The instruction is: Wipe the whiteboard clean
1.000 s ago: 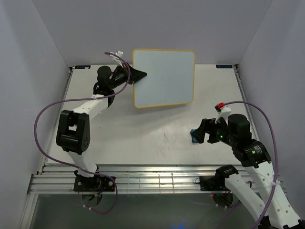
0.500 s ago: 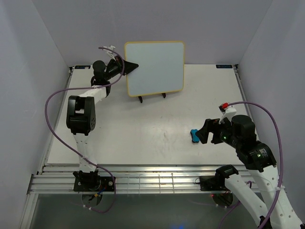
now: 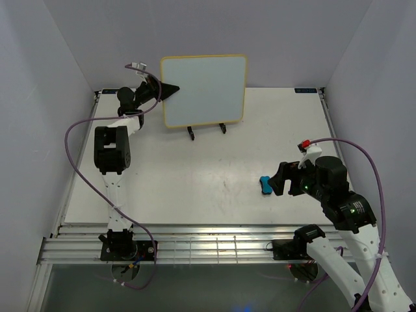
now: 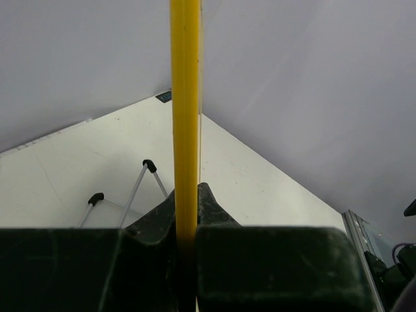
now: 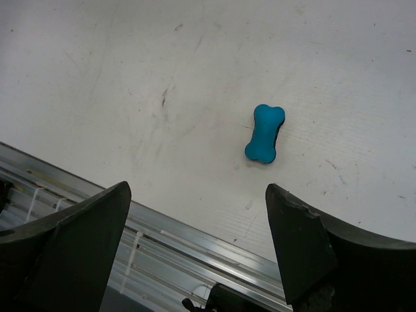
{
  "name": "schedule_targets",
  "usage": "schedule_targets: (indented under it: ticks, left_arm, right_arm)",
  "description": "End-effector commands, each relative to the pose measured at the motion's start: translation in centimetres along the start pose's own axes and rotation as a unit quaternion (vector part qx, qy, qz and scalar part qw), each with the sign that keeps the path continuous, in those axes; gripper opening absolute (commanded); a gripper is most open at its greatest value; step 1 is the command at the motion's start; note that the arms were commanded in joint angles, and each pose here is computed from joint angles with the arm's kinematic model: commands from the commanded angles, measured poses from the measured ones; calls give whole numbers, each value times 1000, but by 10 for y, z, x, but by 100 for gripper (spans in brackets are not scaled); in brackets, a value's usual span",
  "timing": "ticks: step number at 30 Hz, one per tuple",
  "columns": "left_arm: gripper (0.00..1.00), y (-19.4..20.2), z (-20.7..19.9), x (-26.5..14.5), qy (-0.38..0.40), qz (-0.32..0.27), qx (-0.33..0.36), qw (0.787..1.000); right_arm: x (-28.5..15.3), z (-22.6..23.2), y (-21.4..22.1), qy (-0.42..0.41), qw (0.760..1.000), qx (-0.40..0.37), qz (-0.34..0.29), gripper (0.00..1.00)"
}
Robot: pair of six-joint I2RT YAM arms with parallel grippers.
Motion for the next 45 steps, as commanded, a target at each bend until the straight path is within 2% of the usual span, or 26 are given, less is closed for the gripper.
schedule_targets:
  ticks: [1, 10, 21, 37, 45]
  left_arm:
    - [0, -41, -28, -12, 59, -38, 64, 995]
    - [0, -36, -19, -14, 46, -56, 54, 996]
    - [0, -54, -38, -11, 39, -117, 58, 991]
    - [0, -48, -14, -7, 33, -126, 55, 990]
    - [0, -28, -6, -13, 43, -97, 57, 993]
  right_arm:
    - [-1, 0, -5, -3, 1000, -13, -5, 90]
    - [1, 4, -5, -20, 1000, -16, -1, 90]
    - [7, 5, -3, -28, 999, -16, 7, 90]
    - [12, 6, -3, -40, 999, -19, 14, 90]
    - [14, 7, -1, -43, 999, -19, 14, 90]
Point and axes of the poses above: each gripper's point midway between its finger pads, its own x axis out along the fingers, its own z axis along the line the jaws close on, y = z × x, the point moved 5 cm from there along -x, back along the fingers, and after that the axes turned 5 degrees about -x, right-handed, at the moved point
